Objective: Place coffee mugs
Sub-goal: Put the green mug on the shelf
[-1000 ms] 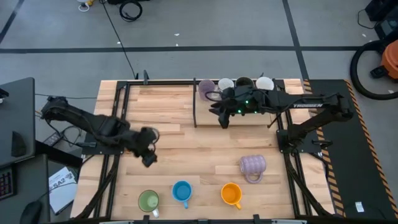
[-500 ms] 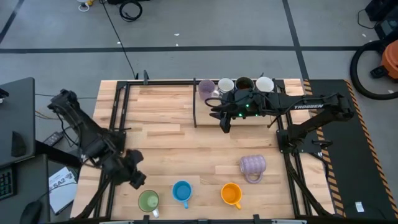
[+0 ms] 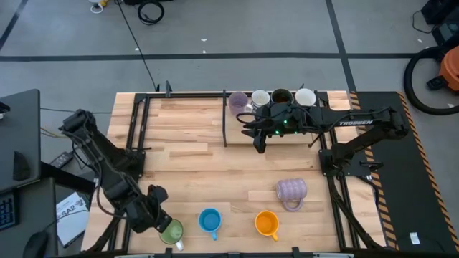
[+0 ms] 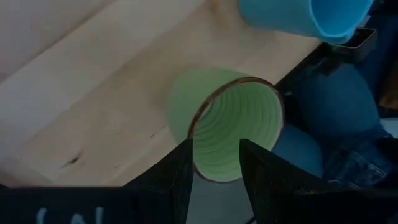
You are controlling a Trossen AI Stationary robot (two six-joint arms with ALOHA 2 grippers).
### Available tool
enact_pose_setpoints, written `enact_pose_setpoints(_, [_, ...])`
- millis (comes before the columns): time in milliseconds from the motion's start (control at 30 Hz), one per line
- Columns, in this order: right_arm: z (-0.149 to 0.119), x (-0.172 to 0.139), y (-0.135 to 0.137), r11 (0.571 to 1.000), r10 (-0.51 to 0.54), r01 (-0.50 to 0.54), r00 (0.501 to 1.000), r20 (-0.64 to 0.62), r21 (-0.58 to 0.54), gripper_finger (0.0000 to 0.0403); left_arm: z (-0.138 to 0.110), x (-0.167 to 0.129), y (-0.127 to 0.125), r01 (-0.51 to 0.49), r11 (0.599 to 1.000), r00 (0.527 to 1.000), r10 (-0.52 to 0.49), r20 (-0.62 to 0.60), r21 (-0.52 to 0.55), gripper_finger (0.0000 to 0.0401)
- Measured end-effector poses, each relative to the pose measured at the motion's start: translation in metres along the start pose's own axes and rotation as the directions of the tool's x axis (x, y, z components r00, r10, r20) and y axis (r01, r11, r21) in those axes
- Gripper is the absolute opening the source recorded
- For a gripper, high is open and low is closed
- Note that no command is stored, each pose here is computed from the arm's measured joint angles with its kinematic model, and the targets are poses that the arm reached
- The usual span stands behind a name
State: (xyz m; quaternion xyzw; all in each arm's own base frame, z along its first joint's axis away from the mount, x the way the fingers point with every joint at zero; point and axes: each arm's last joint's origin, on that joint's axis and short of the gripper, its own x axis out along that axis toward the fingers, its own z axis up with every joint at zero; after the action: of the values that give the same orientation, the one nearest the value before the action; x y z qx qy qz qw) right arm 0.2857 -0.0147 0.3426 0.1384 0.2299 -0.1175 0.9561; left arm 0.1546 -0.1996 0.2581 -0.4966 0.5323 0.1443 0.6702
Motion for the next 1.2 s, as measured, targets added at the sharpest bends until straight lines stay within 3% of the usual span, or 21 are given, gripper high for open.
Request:
enact_pose_setpoints(533, [0.0,0.0,0.0,1.0,0.0,0.0,1.0,-0.001,0.0,0.0117,0.0,0.012,0.005,-0.093,0.996,0.995,0.093,0.03,0.003,0.0137])
enact_pose_setpoints(1200, [0.0,0.0,0.0,1.0,0.0,0.0,1.0,-0.001,0.0,0.0117,-0.006,0.053,0.003,-0.175,0.984,0.984,0.174,0.037,0.033,0.0137])
